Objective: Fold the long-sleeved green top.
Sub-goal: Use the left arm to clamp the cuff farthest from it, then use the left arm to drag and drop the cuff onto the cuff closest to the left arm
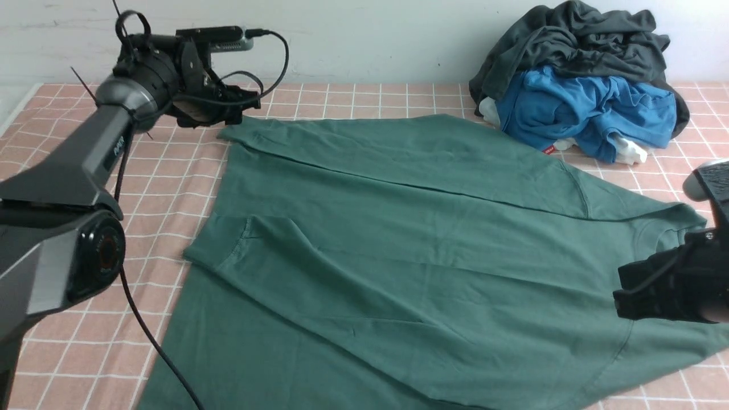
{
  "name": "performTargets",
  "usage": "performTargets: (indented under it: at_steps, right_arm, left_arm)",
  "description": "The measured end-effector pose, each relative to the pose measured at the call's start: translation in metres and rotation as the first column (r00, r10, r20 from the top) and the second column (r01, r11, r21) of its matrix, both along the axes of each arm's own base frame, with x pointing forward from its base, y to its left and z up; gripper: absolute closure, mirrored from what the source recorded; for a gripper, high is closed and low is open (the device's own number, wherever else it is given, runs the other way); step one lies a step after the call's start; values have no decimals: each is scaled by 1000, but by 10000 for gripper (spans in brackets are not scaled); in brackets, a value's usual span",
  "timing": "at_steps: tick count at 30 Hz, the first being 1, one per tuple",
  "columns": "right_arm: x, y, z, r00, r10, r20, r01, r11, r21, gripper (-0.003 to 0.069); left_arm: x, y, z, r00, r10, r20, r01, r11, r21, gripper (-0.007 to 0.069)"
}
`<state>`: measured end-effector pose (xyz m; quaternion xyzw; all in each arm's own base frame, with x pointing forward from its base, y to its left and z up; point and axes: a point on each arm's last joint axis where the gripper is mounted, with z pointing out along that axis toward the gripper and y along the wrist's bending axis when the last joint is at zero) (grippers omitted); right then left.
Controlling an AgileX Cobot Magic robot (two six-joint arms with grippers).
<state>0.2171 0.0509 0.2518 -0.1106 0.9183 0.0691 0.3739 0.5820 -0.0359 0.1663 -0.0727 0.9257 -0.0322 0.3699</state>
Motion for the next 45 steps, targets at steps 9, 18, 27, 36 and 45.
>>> performTargets:
  at_steps: [9, 18, 27, 36, 45]
  right_arm:
    - [0, 0, 0, 1000, 0, 2, 0, 1000, 0, 664]
    - [0, 0, 0, 1000, 1, 3, -1, 1000, -1, 664]
    - [-1, 0, -1, 1000, 11, -8, -11, 1000, -10, 665]
    - [-3, 0, -3, 998, 25, -53, -26, 999, -20, 665]
    - [40, 1, 12, 985, 0, -174, -3, 1000, -17, 620]
  left_arm:
    - [3, -1, -16, 999, 50, -20, -51, 996, -72, 417]
    - [-19, -2, 65, 997, -48, -61, 48, 999, -9, 623]
    - [-99, -27, 142, 921, -298, -250, 312, 950, 17, 624]
    - [-178, -40, 105, 912, -240, -333, 303, 941, 151, 624]
    - [-182, -38, 99, 937, -243, -251, 294, 937, 188, 624]
